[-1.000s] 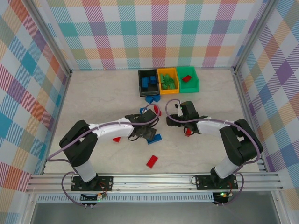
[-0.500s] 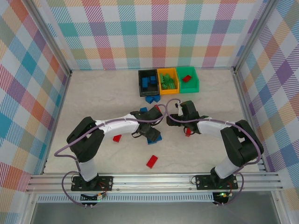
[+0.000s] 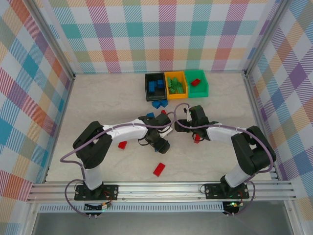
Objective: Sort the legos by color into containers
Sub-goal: Pick up the lego from the middle-left of the table.
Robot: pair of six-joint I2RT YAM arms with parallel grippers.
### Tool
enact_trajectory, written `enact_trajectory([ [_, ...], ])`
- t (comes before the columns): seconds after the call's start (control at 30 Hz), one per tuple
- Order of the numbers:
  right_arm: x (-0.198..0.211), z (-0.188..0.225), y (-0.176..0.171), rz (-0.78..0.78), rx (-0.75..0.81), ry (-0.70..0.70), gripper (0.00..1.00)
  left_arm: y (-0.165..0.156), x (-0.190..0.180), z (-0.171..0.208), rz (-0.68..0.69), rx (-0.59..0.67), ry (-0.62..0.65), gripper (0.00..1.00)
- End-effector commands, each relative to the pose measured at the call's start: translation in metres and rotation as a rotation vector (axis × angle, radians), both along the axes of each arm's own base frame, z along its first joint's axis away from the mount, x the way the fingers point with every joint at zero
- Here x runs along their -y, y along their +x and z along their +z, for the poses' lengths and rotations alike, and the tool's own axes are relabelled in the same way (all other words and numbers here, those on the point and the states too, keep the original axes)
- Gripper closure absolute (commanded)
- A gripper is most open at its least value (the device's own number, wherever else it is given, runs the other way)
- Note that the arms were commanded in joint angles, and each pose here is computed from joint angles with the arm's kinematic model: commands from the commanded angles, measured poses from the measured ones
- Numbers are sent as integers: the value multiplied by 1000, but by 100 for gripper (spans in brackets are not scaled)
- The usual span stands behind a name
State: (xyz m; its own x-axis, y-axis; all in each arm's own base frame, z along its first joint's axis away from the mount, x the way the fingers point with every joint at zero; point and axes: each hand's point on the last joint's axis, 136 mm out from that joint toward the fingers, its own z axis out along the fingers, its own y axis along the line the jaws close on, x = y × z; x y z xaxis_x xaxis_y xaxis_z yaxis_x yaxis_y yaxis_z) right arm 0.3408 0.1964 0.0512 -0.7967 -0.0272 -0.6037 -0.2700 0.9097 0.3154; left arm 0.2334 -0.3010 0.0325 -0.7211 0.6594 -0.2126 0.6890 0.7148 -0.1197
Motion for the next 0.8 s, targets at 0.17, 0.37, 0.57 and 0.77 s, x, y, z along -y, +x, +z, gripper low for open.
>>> enact_trajectory([
  [0.17, -5, 12, 5, 6, 28, 24, 29, -9, -2, -13, -48, -51, 58, 48],
  [0.37, -5, 12, 5, 7, 27, 24, 29, 4, 6, 17, 11, 37, -17, 80],
  [0.57, -6, 12, 4, 7, 24, 29, 29, 29, 13, 63, 108, 144, -153, 88],
  [0.77, -7, 15, 4, 7, 24, 42, 29, 86, 4, 106, 300, 257, -295, 92],
])
